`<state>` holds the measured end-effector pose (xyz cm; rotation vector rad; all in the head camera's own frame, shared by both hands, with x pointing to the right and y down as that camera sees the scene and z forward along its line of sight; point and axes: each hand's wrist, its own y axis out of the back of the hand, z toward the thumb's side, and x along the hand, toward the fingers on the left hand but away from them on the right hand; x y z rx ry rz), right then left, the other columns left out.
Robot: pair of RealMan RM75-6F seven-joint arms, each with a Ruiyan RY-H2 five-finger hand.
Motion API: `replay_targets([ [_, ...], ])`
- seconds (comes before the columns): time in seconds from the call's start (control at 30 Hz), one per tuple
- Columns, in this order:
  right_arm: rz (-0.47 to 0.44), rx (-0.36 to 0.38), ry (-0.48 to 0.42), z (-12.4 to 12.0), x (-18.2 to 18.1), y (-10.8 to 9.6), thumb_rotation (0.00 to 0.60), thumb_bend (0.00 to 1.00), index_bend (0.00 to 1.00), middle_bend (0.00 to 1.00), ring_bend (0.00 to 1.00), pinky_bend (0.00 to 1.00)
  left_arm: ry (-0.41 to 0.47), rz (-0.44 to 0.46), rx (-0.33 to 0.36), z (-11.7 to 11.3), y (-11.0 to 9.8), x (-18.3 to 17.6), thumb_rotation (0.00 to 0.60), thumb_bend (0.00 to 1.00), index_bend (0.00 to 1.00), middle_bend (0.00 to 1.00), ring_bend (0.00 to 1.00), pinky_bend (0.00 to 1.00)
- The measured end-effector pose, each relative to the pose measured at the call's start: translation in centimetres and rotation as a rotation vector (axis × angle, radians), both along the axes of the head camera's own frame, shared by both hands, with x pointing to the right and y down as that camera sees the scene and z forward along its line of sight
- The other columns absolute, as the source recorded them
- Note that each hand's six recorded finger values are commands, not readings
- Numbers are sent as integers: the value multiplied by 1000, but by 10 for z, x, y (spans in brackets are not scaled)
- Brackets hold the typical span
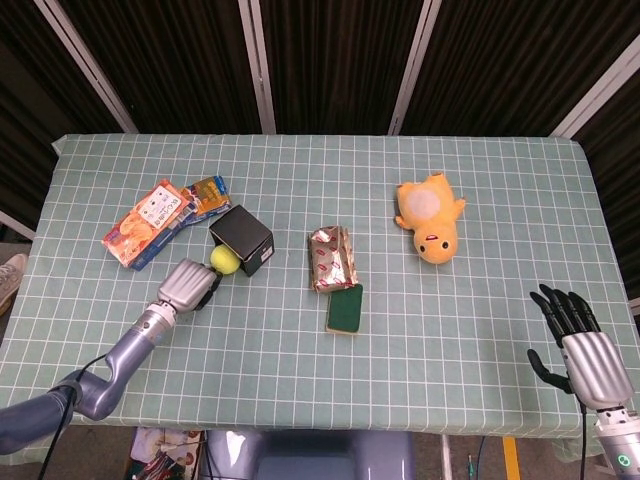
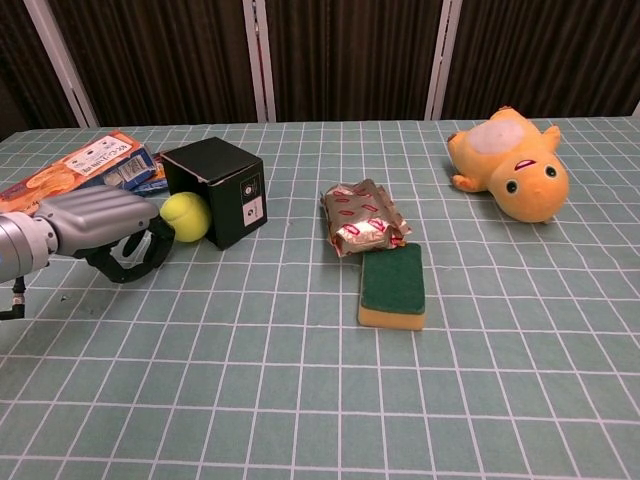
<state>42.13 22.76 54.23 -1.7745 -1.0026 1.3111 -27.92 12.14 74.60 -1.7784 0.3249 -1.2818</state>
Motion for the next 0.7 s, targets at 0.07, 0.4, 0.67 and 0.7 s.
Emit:
replay_targets([
  [0.07,1,-4,1,1,0,0,600,429,0,0,0,0,7,2,1,0,-1,3,600,435,500,451,489,625],
  [0.4,5,-12,3,2,1,-1,600,429,0,0,0,0,47,6,32,-7,-5,8,600,427,494,448,466,449],
  [0.67,11,-3,0,-1,3,-1,600,429,0,0,0,0,59,8,40,-9,-6,9,600,423,436,347,266,346],
  [0.7,12,-1,-1,-1,3,-2,600,429,0,0,0,0,54,6,36,-8,-6,8,600,422,430,326,235,334],
])
